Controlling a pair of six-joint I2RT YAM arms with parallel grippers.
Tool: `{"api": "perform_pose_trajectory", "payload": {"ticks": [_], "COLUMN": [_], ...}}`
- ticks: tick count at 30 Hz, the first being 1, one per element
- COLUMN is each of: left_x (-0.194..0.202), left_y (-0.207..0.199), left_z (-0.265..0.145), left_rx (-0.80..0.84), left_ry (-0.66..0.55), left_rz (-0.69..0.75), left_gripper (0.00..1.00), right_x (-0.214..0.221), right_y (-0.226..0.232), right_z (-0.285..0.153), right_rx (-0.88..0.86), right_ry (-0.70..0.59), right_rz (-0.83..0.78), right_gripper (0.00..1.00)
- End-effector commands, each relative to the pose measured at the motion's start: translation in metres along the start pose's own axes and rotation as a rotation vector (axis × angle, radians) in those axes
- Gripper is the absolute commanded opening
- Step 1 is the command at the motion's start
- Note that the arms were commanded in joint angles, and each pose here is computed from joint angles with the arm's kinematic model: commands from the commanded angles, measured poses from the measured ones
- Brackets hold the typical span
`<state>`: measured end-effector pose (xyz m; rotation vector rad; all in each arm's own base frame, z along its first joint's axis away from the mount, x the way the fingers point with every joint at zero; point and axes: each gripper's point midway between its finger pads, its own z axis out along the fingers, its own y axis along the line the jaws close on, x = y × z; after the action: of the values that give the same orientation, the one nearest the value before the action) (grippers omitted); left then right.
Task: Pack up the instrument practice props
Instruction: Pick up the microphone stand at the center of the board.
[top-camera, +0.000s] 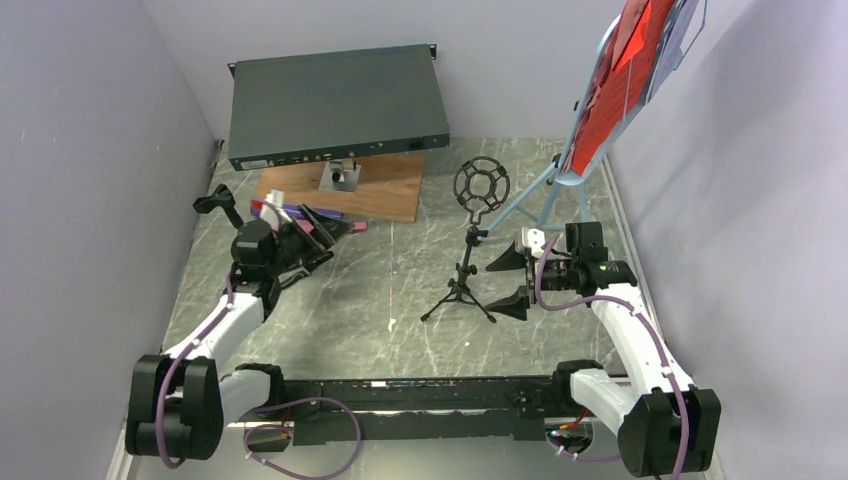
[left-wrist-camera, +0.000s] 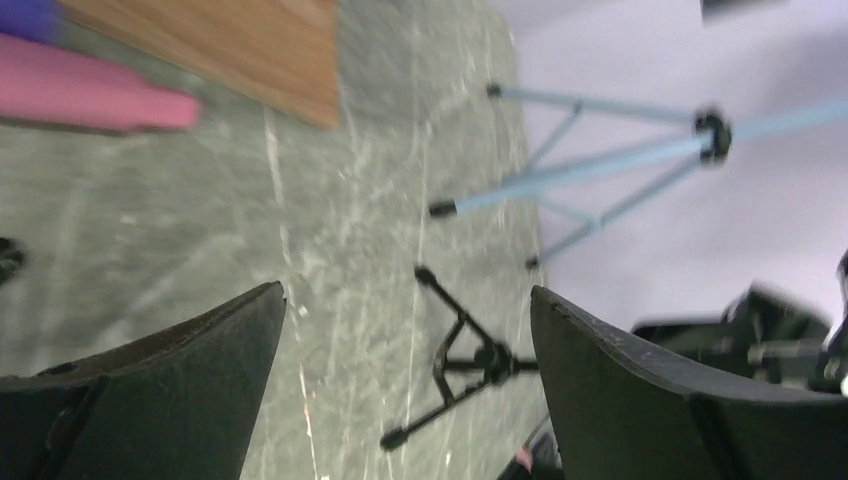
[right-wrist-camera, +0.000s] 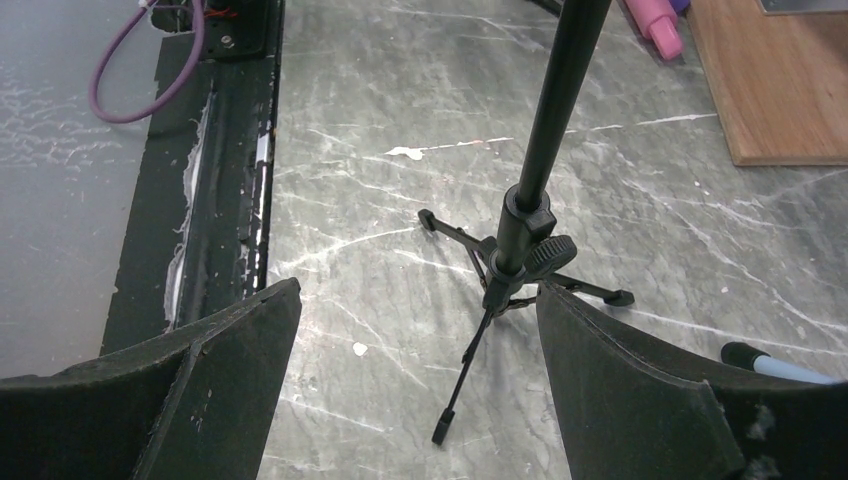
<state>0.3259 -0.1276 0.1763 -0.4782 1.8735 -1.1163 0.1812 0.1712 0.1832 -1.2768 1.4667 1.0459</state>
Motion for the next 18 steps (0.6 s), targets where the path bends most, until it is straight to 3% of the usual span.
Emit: {"api": "perform_pose_trajectory", "payload": {"ticks": [1,11,18], "left_x": [0.052,0.139,0.178], "left_y": [-0.058,-0.111,-0.127], "left_z": [0.006,0.010,0.025], "left_rx": [0.258,0.579,0.679], "left_ry": [0.195,0.194,0.178], "left_rz": [0.265,0.652,0.845], "left_gripper": [0.98,0.99,0.99], "right_x": [-0.002,-0.001,-0.001], "right_y": [-0.003,-0.004,-0.003], "right_z": [0.002,0.002,0.003], "right_rx": [-0.006,-0.005,-0.013], "right_ry": [-0.012,-0.013,-0.021], "right_rz": [-0.033,-0.023,-0.012], "right_gripper": [0.90,0.90,0.90]}}
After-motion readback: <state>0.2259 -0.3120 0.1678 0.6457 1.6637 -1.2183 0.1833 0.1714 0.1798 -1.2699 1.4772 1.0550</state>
